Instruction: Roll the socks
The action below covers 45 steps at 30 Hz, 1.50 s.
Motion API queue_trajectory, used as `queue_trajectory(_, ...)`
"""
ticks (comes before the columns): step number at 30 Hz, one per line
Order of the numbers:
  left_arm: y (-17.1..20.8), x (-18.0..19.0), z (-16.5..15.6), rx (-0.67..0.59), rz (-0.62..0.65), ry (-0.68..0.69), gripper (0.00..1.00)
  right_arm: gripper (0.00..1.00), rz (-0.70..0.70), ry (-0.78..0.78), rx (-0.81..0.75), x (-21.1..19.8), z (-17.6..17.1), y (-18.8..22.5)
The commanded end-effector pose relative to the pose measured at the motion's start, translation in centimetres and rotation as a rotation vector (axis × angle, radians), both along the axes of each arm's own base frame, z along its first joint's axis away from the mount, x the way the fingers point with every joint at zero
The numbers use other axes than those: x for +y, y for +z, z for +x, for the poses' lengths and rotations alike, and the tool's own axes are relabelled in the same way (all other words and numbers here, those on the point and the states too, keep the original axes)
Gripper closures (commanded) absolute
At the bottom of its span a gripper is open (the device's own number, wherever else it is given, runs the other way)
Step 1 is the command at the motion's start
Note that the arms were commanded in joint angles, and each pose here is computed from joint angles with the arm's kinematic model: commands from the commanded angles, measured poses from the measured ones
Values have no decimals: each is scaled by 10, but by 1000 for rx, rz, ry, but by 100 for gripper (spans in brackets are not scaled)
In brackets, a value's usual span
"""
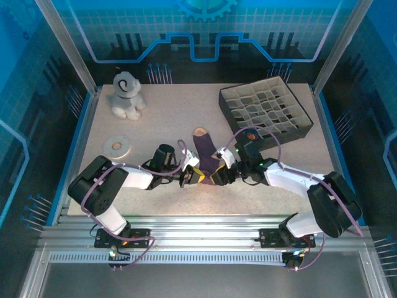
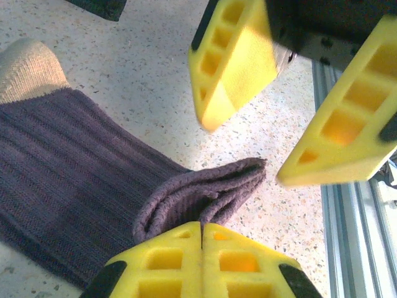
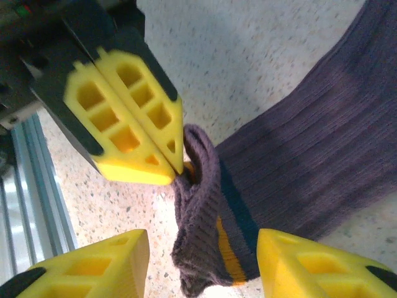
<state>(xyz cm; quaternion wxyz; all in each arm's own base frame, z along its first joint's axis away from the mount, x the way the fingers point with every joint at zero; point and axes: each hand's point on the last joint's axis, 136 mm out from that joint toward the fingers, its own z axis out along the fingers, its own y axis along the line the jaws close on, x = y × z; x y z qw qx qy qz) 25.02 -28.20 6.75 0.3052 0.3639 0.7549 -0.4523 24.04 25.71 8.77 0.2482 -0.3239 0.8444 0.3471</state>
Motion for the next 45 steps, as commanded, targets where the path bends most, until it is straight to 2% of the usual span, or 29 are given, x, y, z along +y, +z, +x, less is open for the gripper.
queue_trajectory(1, -1, -5, 2, 31, -7, 0, 100, 50, 59, 17, 12, 3, -3, 9)
queue_trajectory(13, -9, -5, 6, 105, 3, 23, 100, 44, 36, 83, 76, 17, -12, -14)
queue_trajectory(20, -6, -4, 11, 114, -13, 44, 100, 46, 31, 120, 77, 22, -19, -17)
queue_trajectory(26, -2, 1, 18, 125, -35, 72, 100, 49, -53, 164, 59, 24, -27, -28)
queue_trajectory(31, 2, 3, 20, 120, -45, 78, 100, 56, -121, 196, 27, 30, -29, -35)
queue_trajectory(35, 3, 6, 21, 119, -46, 85, 100, 68, -157, 200, 1, 31, -28, -39)
queue_trajectory(39, 4, 7, 22, 117, -55, 91, 100, 87, -199, 171, -35, 27, -23, -41)
queue_trajectory(43, 10, 8, 21, 84, -80, 87, 100, 96, -232, 144, -79, 19, -19, -38)
queue_trajectory(45, 16, 9, 20, 37, -107, 82, 93, 98, -248, 133, -104, 15, -17, -37)
